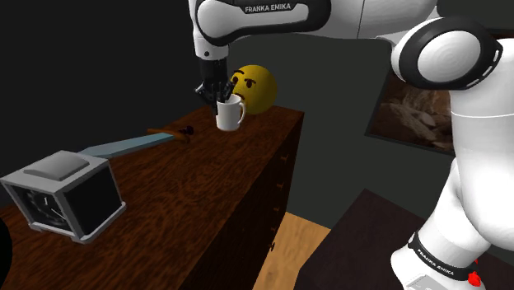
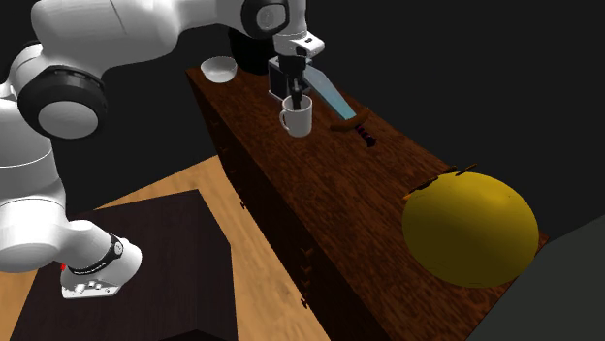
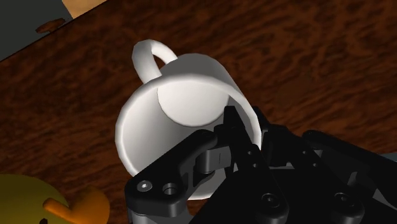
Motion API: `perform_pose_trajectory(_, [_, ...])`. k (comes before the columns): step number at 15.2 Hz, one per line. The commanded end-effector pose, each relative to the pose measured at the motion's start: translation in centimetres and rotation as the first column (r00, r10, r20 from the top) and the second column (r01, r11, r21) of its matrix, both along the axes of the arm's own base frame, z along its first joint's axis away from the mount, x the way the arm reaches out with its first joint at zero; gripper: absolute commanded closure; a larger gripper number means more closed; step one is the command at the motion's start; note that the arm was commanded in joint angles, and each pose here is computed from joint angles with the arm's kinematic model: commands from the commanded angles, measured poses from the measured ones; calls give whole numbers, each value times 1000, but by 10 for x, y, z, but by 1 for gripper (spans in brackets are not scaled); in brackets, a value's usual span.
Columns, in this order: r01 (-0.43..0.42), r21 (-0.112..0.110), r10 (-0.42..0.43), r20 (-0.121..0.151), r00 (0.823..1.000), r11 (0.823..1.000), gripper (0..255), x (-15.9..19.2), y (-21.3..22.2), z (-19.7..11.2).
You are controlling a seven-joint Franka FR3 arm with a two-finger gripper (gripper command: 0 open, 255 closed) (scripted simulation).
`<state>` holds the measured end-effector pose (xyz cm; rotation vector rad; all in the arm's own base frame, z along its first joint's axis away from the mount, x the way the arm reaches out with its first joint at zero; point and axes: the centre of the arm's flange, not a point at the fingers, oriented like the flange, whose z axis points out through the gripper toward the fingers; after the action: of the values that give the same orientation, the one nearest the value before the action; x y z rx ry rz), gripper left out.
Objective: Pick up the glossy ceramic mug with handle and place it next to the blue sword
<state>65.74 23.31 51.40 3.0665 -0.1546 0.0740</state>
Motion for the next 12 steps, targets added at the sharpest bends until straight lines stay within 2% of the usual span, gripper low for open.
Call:
perform_pose_trajectory(1, [0,0,0,1,1000,1000,255,0,1,-12])
perform_pose_trajectory(12, [0,0,0,1,1000,1000,255,0,1,-70])
